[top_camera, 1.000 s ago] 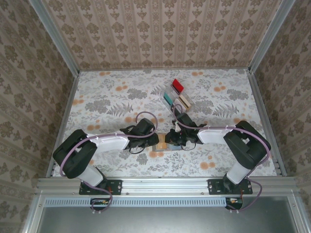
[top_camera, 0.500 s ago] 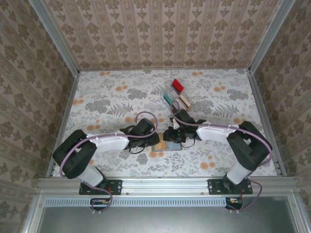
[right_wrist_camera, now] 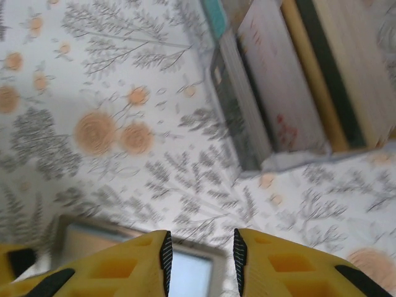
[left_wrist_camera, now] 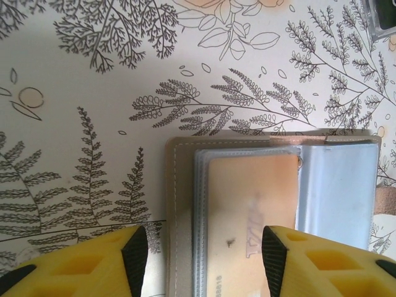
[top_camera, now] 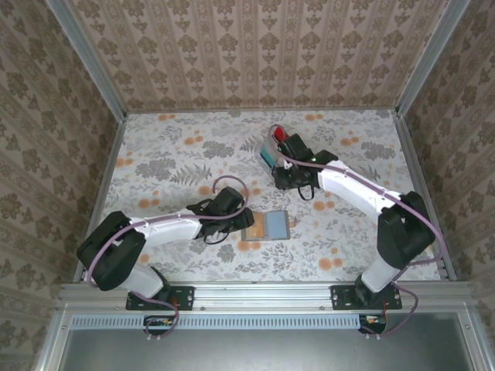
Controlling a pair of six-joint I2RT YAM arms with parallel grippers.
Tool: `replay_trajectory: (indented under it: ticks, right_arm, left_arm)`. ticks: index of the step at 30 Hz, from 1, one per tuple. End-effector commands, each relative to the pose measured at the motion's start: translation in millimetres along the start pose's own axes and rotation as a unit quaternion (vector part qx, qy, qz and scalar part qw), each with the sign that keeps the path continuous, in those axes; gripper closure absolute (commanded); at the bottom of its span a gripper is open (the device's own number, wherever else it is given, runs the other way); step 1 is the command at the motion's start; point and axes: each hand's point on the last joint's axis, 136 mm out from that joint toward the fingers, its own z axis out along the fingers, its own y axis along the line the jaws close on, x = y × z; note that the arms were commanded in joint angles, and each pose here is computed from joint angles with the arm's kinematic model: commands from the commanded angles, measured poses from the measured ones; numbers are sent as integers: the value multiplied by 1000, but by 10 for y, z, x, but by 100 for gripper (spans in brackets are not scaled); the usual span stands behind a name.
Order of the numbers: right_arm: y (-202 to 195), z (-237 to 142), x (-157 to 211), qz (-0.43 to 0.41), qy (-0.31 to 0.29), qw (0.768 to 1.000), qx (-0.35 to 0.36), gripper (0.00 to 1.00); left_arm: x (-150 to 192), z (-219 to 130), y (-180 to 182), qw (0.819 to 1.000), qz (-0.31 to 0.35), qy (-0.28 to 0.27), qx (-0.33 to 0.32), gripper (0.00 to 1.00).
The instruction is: Put the credit cards into the card holder
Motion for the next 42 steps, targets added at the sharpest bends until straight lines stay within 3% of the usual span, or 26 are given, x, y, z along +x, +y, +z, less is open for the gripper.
replay_trajectory:
  ticks: [1, 11, 26, 33, 42]
  right_arm:
    - [-225, 123, 46, -74, 46, 993, 76, 65]
    - [-213, 448, -238, -129, 64, 981, 128, 67]
    - [-252, 807, -227, -195, 74, 953, 218, 68]
    - [-291, 859, -257, -228, 60, 936, 263, 71]
    - [-318, 756, -353, -226, 34, 932, 281, 73]
  left_arm:
    - [-160, -130, -92, 1000, 3, -26, 7, 42]
    - [-284, -214, -105, 999, -5, -42, 15, 41]
    - [-282, -242, -50, 999, -13, -46, 17, 40]
    - [-276, -239, -40, 999, -15, -45, 17, 40]
    - [-271, -230, -38, 999, -16, -42, 16, 39]
